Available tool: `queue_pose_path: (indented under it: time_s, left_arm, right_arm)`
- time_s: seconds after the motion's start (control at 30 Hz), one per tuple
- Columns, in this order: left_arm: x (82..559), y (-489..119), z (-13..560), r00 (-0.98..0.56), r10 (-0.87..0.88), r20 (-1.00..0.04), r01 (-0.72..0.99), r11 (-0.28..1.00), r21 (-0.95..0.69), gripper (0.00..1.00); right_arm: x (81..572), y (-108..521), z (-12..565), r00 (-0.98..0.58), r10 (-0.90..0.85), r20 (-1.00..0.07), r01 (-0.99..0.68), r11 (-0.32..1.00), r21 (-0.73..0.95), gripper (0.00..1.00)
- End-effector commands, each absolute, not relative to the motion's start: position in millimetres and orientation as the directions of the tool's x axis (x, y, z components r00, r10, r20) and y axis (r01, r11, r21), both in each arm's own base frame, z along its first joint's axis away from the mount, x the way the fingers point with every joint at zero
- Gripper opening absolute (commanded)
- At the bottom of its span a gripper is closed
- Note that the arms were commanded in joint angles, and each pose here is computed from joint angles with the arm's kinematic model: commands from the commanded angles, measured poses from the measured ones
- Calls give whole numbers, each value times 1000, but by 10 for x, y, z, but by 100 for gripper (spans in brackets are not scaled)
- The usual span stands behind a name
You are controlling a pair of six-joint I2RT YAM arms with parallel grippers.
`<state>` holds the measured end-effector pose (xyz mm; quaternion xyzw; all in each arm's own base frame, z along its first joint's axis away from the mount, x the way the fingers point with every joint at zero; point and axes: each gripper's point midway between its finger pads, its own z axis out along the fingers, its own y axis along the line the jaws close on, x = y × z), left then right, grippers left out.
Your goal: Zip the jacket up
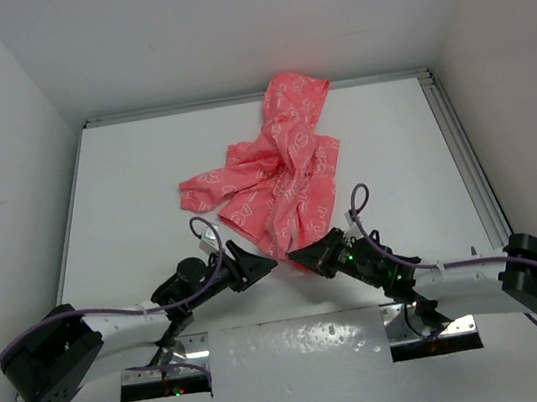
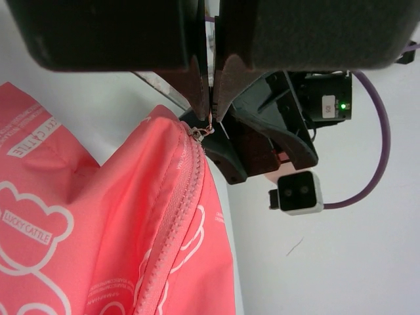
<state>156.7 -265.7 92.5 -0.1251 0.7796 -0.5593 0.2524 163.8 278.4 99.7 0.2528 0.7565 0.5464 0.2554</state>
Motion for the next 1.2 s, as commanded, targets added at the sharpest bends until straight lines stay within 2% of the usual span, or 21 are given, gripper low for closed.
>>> queue_pose_path:
  time_s: [0.0,0.4,0.73,1.17]
  left_arm:
    - [1612,-2812,1290,-831,-488,-268,164,245,-955,52]
    - [1753,-3011,1291,-830,-502,-244,149,222,-964,51]
    - [1815,-3000,1394,-779,-582,-236,158,181,-971,39]
    - [1708,-2901,1397,-737,-636,-229,168,155,-974,40]
  right_arm:
    - [1656,2800,1246,-731,679,-66,70,172,983,0]
    - [1575,2799,1297,-751,660,-7,86,109,990,0]
    - [1529,2732,1233,-749,662,31,112,80,990,0]
    - [1588,2543,1175,-694,720,11,102,82,991,0]
